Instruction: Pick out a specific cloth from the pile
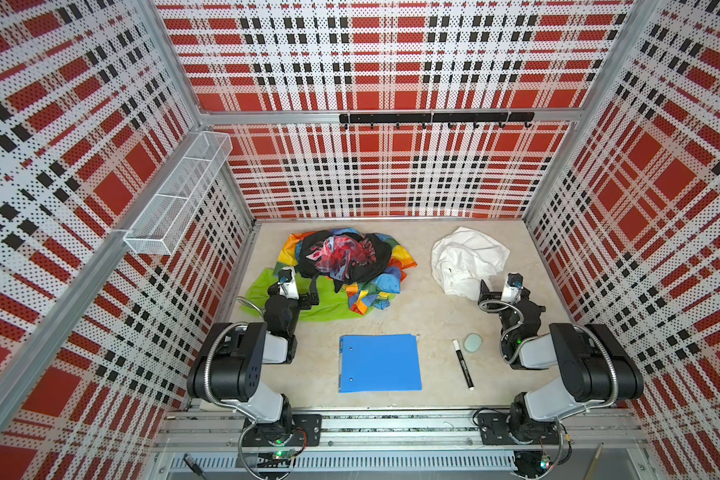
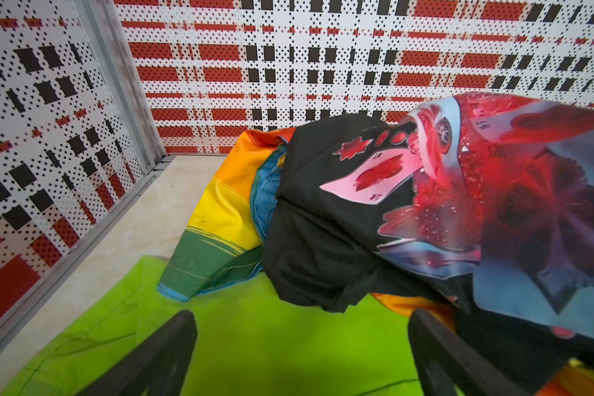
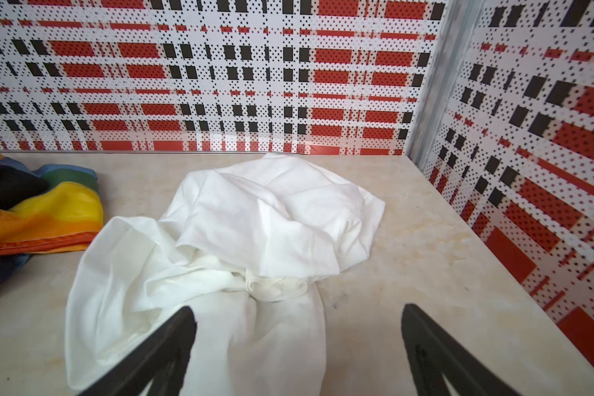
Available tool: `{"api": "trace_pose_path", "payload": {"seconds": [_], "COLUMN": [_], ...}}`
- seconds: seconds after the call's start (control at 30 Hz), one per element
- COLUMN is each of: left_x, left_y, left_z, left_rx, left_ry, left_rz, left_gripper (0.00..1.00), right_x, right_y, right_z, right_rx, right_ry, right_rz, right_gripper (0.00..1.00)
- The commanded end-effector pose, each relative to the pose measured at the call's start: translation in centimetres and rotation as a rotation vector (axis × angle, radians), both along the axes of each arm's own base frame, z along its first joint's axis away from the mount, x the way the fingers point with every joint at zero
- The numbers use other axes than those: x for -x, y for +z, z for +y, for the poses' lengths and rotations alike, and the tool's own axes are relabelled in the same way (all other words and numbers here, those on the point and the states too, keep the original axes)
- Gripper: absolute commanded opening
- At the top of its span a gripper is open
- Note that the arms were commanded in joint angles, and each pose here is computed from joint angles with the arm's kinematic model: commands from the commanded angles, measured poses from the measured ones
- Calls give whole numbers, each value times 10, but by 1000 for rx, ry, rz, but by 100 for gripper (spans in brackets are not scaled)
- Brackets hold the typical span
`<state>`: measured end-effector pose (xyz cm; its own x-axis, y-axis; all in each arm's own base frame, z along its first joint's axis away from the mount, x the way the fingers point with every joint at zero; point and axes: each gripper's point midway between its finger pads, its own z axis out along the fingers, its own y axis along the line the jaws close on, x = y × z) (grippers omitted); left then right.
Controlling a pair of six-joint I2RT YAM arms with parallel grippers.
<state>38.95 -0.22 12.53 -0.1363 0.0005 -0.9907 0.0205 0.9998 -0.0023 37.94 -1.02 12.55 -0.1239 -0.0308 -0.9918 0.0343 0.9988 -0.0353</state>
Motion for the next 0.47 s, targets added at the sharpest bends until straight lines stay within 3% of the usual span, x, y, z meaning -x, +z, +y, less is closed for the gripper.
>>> {"api": "trace_pose_path", "payload": {"seconds": [0.0, 0.13, 0.43], "left_x": [-5, -5, -5], "left_y": [7, 7, 8], "left_z": [0, 13, 13], "left_rx": [-3, 7, 5], "left_ry": [-9, 78, 80], "left_rz": [-21, -21, -22], "left_gripper": [99, 99, 99], "right_x": [-9, -9, -9], "right_y": [12, 12, 11], "right_z": [-4, -4, -4], "right_rx": [-11, -8, -6], "right_ry": [-21, -22, -27], "right_rz": [-36, -33, -28], "right_gripper": [100, 100, 100]}}
